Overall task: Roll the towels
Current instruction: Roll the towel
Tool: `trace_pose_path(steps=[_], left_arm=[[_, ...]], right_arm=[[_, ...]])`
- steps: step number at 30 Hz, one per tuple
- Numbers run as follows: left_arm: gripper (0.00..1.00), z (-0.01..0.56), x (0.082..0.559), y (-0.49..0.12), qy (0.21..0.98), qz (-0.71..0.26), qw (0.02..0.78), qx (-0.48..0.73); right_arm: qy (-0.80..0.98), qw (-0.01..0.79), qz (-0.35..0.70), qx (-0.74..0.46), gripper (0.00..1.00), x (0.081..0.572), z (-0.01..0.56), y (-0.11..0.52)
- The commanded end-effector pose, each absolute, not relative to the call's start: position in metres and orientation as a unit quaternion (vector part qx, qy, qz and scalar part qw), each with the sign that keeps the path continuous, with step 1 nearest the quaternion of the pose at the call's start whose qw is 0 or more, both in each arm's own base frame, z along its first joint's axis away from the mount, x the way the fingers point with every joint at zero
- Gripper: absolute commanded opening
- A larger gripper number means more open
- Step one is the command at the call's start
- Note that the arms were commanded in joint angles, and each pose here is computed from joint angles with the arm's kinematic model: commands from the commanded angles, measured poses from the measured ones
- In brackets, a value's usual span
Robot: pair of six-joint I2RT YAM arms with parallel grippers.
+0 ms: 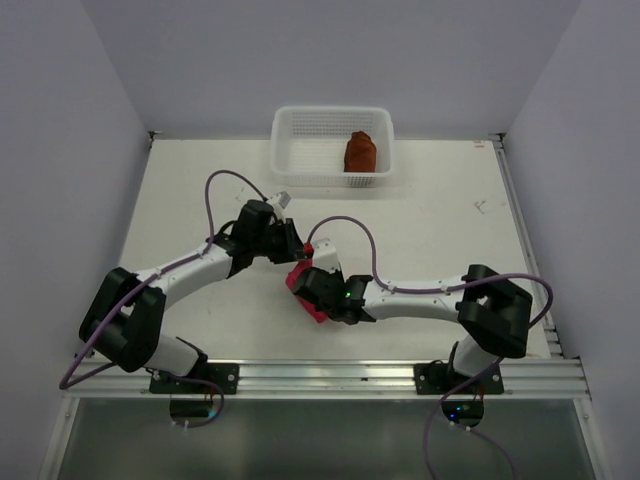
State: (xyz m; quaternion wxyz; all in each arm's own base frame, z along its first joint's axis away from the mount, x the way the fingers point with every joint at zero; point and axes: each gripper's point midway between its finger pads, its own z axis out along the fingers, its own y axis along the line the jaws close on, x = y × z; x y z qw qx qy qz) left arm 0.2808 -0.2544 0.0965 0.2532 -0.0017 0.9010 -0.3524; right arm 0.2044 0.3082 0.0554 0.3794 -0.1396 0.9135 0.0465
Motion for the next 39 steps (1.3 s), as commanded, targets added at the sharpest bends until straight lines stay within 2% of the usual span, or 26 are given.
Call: trace_pose_path(steps=[1, 5, 15, 25, 33, 35, 39], left_arm=[[0.24, 0.115, 0.278, -0.264, 0.884, -0.380, 0.273, 0.018], [0.23, 0.117, 0.276, -0.273, 0.877, -0.390, 0.277, 0.030], [0.22, 0.124, 0.266, -0.287, 0.865, -0.416, 0.276, 0.051], [0.21, 0.071, 0.230, -0.286, 0.887, -0.407, 0.213, 0.047], [0.21, 0.045, 0.215, -0.267, 0.906, -0.370, 0.201, 0.044], [0.20, 0.039, 0.213, -0.264, 0.909, -0.365, 0.197, 0.043], [0.20, 0.029, 0.206, -0.258, 0.914, -0.356, 0.190, 0.038]], right_arm=[[0.911, 0.389, -0.014, -0.133, 0.34, 0.209, 0.053, 0.290], [0.905, 0.405, -0.041, -0.123, 0.30, 0.211, 0.056, 0.288], [0.876, 0.438, -0.116, -0.164, 0.30, 0.202, 0.059, 0.296], [0.852, 0.444, -0.188, -0.206, 0.30, 0.190, 0.054, 0.305], [0.859, 0.441, -0.159, -0.204, 0.47, 0.188, 0.060, 0.316], [0.862, 0.443, -0.138, -0.203, 0.53, 0.187, 0.064, 0.321], [0.868, 0.443, -0.088, -0.205, 0.59, 0.182, 0.071, 0.329]])
